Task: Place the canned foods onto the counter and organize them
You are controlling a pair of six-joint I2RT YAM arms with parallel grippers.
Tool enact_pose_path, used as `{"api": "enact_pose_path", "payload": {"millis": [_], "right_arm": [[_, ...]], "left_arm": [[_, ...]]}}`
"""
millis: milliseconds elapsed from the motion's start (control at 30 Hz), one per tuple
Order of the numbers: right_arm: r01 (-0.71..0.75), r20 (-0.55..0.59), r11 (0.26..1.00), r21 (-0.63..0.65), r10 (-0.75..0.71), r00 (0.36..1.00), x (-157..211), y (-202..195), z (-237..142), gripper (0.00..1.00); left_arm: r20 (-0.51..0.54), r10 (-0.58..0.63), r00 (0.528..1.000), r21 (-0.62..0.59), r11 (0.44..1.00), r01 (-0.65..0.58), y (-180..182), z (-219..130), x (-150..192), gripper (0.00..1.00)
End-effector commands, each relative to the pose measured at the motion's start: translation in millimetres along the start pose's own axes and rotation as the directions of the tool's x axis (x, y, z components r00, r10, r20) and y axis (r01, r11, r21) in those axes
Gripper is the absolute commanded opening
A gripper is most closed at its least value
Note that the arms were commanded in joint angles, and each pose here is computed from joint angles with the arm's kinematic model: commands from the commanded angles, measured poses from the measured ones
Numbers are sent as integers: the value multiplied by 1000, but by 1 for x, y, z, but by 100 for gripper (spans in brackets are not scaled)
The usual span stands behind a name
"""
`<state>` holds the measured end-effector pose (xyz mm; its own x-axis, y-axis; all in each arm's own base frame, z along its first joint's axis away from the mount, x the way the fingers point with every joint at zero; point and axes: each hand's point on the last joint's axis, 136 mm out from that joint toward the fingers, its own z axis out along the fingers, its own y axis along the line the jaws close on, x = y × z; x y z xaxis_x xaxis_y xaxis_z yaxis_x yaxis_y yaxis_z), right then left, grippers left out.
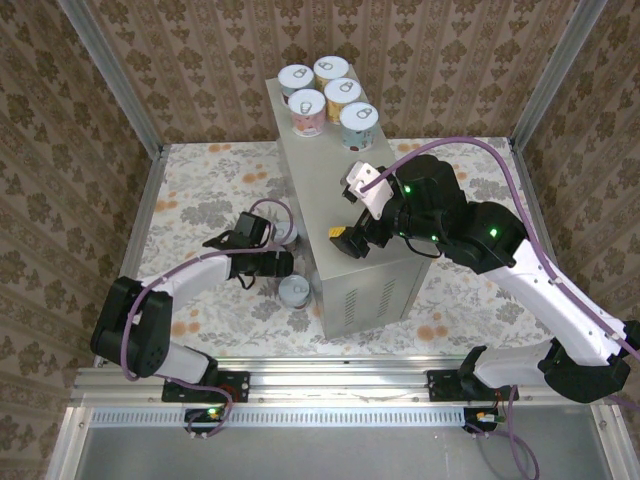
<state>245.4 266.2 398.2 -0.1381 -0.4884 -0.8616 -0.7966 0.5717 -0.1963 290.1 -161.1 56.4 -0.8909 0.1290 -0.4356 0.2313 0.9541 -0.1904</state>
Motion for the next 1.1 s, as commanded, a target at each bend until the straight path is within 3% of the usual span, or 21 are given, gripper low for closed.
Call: {"api": "enact_pose_path", "payload": {"millis": [0, 500, 633, 1067], "right_arm": [[18, 7, 1000, 24, -19, 1000, -1, -3, 2, 100], [36, 20, 999, -29, -36, 999, -6, 5, 5, 100], [49, 23, 997, -63, -47, 999, -9, 11, 2, 100], [104, -21, 955, -276, -115, 993, -4, 46, -9, 100]], "left_arm": [[23, 17, 1000, -23, 1000, -16, 4, -9, -8, 87], [76, 37, 996, -55, 998, -33, 4, -45, -22, 62], [93, 39, 995, -51, 998, -34, 1, -60, -28, 61], [170, 143, 975, -11, 990, -143, -18, -150, -52, 53]]}}
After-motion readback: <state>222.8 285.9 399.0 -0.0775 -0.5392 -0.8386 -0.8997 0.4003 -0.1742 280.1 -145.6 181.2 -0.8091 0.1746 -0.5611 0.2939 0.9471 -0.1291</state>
